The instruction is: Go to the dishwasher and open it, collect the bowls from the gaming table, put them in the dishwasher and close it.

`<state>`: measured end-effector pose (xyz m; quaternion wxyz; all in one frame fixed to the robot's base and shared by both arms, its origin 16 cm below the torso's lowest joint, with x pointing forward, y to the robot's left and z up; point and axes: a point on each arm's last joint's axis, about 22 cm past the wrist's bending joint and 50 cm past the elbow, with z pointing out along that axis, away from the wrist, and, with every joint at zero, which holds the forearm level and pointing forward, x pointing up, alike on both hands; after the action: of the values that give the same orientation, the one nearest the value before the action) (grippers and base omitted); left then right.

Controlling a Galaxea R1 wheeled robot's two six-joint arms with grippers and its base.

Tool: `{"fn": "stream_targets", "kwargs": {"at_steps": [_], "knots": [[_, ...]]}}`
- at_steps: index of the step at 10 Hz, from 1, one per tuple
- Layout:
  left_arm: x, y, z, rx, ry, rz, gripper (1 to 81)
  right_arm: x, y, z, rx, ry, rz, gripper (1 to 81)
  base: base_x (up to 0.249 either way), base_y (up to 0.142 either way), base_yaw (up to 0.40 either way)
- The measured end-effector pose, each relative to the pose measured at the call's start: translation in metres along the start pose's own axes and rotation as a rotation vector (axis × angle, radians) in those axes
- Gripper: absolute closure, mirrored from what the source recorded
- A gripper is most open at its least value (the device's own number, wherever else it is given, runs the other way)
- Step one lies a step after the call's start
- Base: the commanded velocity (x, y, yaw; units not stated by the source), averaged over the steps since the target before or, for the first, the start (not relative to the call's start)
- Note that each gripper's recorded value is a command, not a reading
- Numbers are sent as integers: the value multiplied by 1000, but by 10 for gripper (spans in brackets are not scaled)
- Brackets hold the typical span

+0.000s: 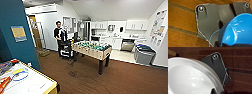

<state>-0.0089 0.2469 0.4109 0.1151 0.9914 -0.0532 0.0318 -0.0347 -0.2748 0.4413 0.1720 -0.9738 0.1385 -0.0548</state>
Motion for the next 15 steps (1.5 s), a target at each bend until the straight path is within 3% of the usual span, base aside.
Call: {"fn": "stream_targets", "kwargs": {"at_steps": [7,15], "knots": [[1,-7,-1,10,2,3,811,0,2,1,-7,2,-1,811,0,0,-377],[-1,-11,-3,15,0,2,811,0,2,1,-7,2,-2,811,0,0,-39]]}}
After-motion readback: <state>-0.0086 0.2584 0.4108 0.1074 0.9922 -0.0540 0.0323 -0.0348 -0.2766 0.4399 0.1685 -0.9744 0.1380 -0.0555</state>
